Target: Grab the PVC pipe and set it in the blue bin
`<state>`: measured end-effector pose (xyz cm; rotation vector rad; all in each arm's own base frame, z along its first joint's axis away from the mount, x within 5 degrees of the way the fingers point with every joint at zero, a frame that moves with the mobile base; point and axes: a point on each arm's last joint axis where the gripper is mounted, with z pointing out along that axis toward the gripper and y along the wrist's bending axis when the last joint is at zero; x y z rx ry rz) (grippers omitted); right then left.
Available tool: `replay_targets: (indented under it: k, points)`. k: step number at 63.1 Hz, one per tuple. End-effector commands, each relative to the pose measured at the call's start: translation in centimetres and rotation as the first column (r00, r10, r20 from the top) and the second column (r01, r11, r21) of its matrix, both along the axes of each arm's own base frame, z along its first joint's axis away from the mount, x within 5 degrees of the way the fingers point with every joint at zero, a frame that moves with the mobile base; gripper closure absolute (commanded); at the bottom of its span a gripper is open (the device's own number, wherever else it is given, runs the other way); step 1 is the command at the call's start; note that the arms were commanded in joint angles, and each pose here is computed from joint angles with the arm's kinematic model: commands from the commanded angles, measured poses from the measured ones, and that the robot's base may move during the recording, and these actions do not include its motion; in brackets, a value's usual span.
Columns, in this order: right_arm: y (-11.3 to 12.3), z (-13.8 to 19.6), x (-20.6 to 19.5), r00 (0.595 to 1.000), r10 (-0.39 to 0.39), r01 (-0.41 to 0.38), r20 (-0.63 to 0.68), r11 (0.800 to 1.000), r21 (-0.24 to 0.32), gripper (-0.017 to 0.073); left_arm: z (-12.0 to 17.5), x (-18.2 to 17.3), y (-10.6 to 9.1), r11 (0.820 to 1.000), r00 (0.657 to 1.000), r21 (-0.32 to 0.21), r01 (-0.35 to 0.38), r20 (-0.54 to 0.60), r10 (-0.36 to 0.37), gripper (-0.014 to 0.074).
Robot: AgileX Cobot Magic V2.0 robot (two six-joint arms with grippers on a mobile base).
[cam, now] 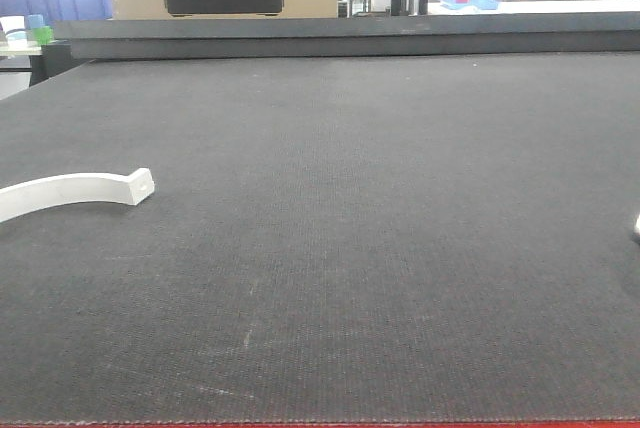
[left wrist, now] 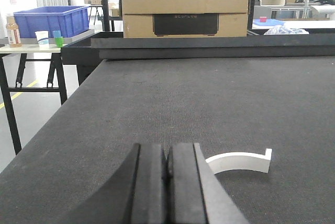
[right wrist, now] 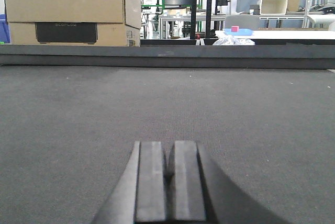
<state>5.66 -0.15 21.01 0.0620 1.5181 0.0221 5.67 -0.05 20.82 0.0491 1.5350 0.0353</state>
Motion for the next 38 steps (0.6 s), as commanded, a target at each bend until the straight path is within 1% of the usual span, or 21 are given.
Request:
replay_targets:
  k: [1, 38]
  points:
    - [0.01, 0.19, -0.04, 1.000, 0.001, -0.001, 0.022, 1.000, -0.001, 0.0727, 0.18, -0.04, -0.04, 1.000, 1.000, 0.002, 0.007, 0.016, -0.007, 0.0704]
    - [0.01, 0.19, -0.04, 1.000, 0.001, -0.001, 0.022, 1.000, -0.001, 0.0727, 0.18, -0.04, -0.04, 1.000, 1.000, 0.002, 0.007, 0.016, -0.007, 0.0704]
